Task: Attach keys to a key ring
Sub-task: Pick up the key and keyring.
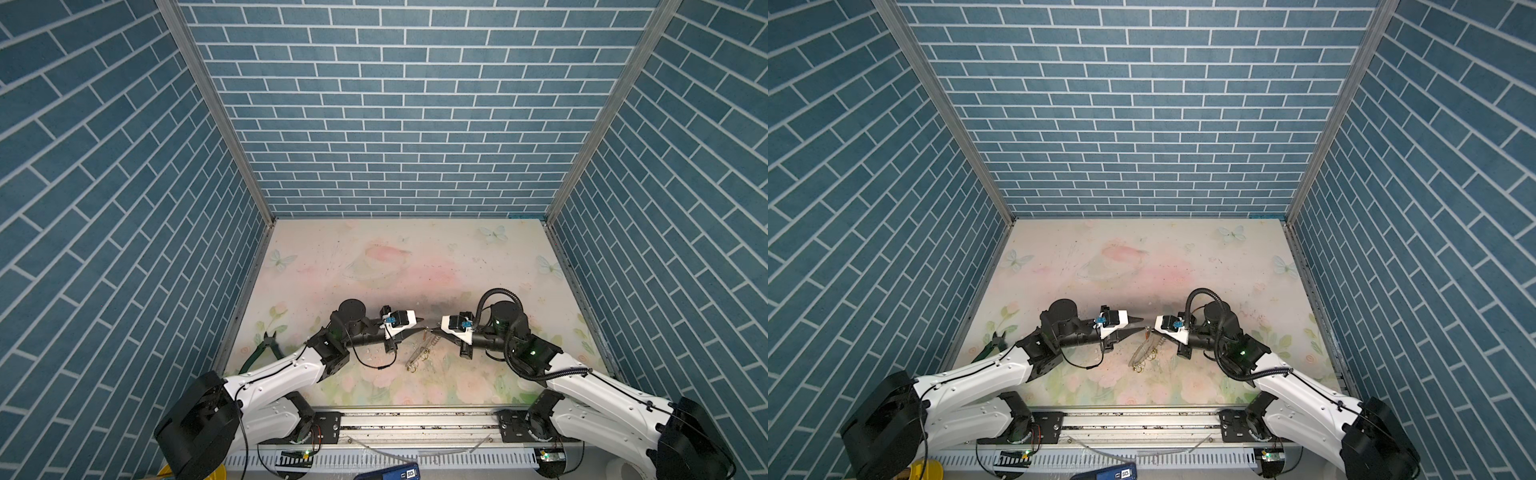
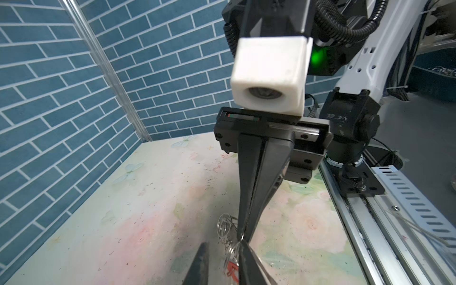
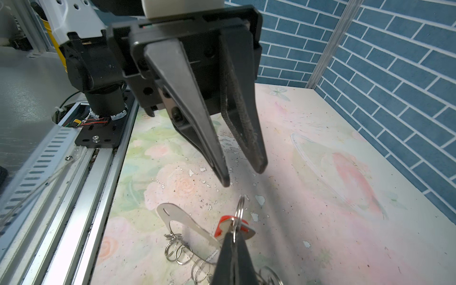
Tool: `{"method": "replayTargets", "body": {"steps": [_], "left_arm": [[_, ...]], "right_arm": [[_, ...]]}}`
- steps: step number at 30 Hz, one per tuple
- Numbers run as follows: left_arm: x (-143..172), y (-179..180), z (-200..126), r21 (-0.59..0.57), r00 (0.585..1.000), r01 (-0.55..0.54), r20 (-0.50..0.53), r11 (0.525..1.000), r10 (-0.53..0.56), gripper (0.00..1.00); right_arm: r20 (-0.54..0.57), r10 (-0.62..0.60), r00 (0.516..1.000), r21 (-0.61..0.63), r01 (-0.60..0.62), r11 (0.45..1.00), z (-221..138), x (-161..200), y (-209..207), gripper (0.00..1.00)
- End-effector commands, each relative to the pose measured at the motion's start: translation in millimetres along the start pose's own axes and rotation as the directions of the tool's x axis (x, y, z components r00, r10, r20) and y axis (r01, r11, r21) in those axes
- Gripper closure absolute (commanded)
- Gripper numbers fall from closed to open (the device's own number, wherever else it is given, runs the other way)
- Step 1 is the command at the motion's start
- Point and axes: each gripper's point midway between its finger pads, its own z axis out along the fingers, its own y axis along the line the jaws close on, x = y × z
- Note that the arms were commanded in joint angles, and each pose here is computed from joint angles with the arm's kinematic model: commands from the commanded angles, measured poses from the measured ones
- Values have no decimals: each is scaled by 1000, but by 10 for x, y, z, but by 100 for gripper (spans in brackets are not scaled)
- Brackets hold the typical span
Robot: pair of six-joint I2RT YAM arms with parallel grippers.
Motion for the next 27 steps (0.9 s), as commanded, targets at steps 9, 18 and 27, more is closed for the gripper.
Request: {"method": "replayTargets", "body": {"steps": [9,18,27], "left_arm": [[129,-83,43,89,999,-11,-52,996,16,68],[176,-83,64,95,997,0,-74,996,7,86],[229,-55,55,73,996,-4,-91,997,10,98]], "right_arm": [[47,-74,996,-19,75,997,-19,-255,-48,100],[69,-79,994,-20,81,997,-50,-313,-36,100],[76,-92,993,10,91,996,-67,-324,-74,100]]}}
